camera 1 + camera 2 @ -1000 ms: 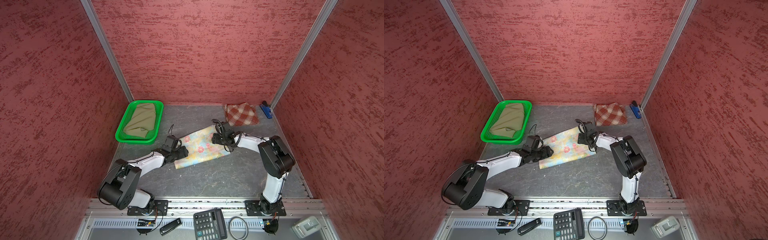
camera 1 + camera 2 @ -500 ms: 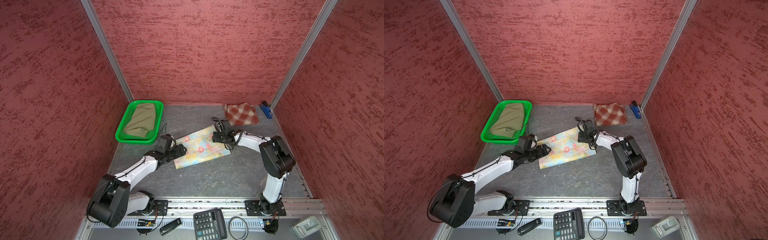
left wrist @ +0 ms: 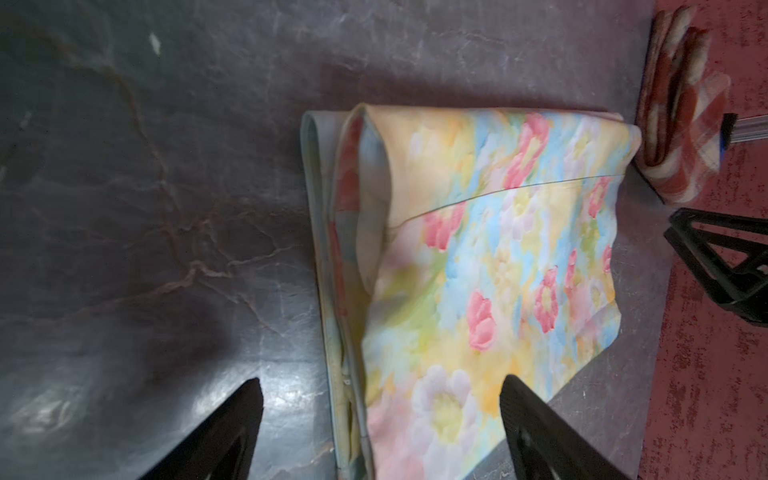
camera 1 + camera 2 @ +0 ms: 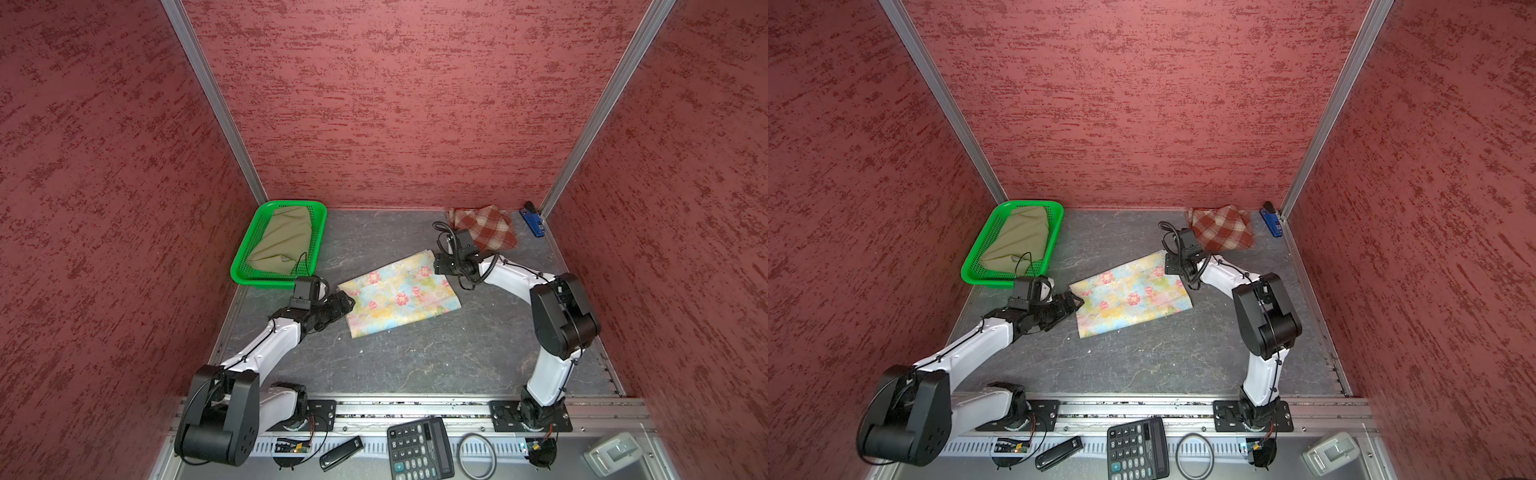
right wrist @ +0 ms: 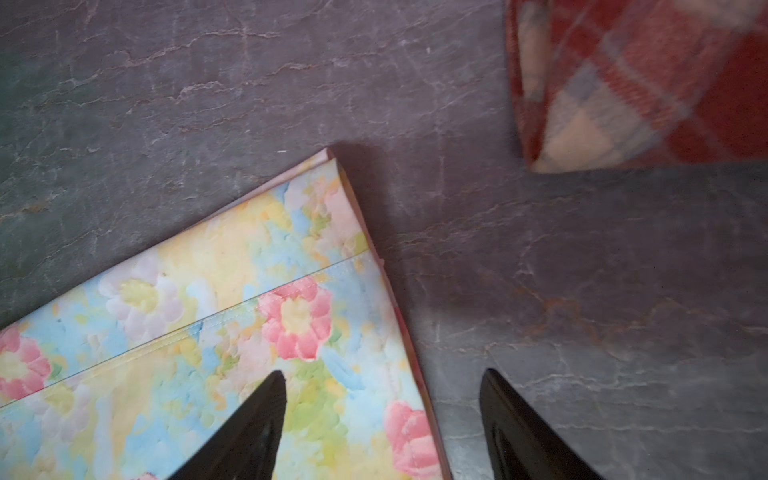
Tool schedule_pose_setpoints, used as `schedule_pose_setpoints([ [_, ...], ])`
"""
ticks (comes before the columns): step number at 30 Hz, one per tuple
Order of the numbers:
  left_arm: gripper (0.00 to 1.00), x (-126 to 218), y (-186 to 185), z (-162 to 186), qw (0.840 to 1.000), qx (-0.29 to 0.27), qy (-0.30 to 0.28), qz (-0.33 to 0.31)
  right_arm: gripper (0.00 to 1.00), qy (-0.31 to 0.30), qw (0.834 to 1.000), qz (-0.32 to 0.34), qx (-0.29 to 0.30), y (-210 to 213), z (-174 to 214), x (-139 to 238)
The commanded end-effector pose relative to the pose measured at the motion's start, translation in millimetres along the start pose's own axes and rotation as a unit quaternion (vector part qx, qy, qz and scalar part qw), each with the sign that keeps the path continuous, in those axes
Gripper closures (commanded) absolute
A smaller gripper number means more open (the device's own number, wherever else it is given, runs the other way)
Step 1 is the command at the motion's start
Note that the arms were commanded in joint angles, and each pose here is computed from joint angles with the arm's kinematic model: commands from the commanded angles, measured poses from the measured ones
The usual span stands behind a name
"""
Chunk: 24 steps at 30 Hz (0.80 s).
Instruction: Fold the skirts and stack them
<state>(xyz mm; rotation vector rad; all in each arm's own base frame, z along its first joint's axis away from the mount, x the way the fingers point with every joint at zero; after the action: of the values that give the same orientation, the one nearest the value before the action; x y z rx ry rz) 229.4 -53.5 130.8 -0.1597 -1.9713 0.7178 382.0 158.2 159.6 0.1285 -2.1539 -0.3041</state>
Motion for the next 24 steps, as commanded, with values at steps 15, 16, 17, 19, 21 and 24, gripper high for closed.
schedule_pose_setpoints([
  [15,0.21,-26,-6,-16,0.993,-0.007,0.029,-0.113,0.31,0.036,0.998,0.01,0.041,-13,17,-34],
  [16,0.21,-26,-7,-16,0.992,-0.009,0.032,-0.12,0.32,0.04,0.998,0.01,0.042,-13,18,-38],
  [17,0.21,-27,-9,-16,0.991,-0.011,0.033,-0.129,0.33,0.043,0.998,0.013,0.042,-14,19,-41],
  [19,0.21,-29,-12,-16,0.989,-0.014,0.039,-0.144,0.37,0.051,0.998,0.017,0.043,-16,22,-47],
  [21,0.22,-31,-13,-17,0.987,-0.014,0.042,-0.155,0.42,0.06,0.997,0.014,0.043,-17,27,-52],
  [24,0.23,-37,-13,-16,0.985,-0.011,0.052,-0.166,0.48,0.075,0.996,0.005,0.042,-17,32,-56],
])
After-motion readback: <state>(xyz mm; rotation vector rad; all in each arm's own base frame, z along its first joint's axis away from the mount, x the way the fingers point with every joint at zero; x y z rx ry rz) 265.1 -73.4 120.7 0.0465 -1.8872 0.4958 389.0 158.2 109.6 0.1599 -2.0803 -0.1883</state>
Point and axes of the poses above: each gripper's point midway between its finger pads, its own x axis back along the fingers, its own y axis along the line the jaws close on, z = x × y, the point moved 10 cm from there along x, back along the fingers, and after that the axes turned 5 degrees about -x, right-handed, at the moved point
